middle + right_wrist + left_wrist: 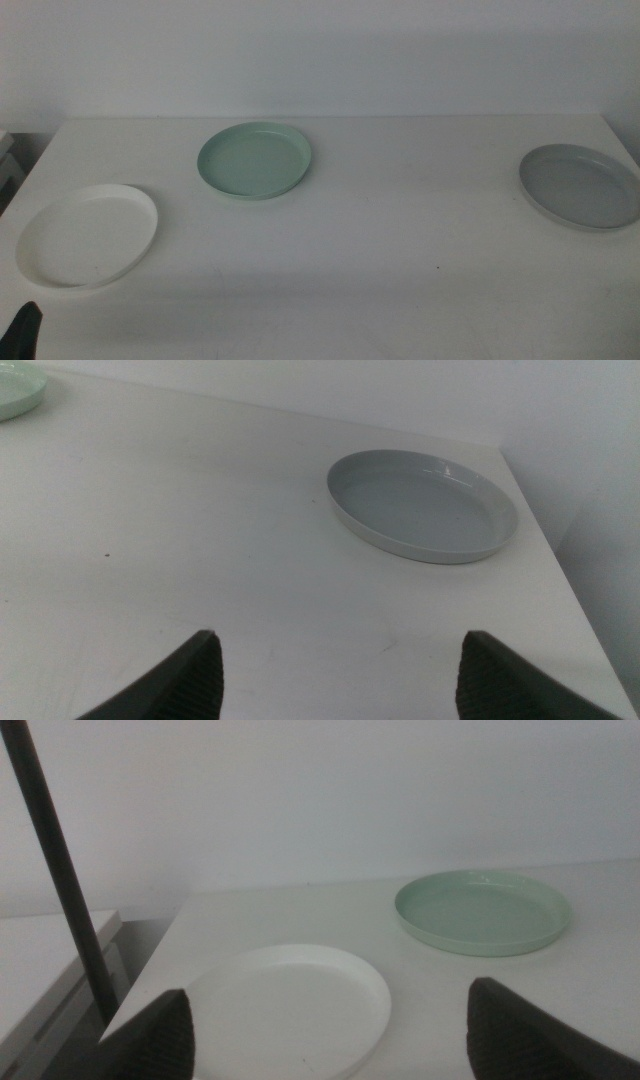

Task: Stack the three bowls on top of each other.

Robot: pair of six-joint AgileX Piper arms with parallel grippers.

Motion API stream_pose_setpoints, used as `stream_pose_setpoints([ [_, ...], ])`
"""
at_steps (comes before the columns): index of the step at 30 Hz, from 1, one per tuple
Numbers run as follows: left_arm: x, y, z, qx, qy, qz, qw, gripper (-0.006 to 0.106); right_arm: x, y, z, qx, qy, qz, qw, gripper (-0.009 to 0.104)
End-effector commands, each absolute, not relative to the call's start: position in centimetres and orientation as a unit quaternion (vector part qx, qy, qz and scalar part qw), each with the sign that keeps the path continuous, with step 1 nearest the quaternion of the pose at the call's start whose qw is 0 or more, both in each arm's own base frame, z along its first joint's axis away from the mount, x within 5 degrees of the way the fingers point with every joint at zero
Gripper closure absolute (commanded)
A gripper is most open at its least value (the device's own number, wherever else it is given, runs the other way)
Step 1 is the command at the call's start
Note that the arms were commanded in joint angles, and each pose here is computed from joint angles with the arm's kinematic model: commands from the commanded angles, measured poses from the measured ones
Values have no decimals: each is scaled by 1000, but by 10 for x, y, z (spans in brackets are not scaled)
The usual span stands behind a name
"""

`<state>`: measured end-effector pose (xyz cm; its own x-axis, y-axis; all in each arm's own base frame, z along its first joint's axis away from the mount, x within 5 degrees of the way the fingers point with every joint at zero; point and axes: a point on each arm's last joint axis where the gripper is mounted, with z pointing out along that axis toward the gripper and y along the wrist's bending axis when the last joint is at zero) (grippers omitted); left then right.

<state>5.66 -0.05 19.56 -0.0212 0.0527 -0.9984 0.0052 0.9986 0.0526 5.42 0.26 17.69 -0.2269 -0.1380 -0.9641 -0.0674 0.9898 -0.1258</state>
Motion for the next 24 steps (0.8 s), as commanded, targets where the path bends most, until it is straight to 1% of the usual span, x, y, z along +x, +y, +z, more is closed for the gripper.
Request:
stream_pose_setpoints([
  [1, 53, 0, 220, 12, 676, 12, 737, 10, 54, 2, 187, -64, 748, -39, 659, 34],
  [3, 53, -1, 230, 15, 687, 11, 726, 10, 54, 2, 187, -64, 748, -39, 659, 34],
  [6, 54, -2, 252, 21, 718, 8, 695, 10, 54, 2, 187, -64, 748, -39, 659, 34],
  [13, 72, -3, 313, 30, 771, 4, 636, 10, 54, 2, 187, -64, 748, -39, 659, 34],
  [22, 140, -3, 373, 42, 839, 7, 542, 10, 54, 2, 187, -64, 748, -39, 659, 34],
  [24, 158, -3, 380, 45, 860, 7, 508, 10, 54, 2, 187, -64, 748, -39, 659, 34],
])
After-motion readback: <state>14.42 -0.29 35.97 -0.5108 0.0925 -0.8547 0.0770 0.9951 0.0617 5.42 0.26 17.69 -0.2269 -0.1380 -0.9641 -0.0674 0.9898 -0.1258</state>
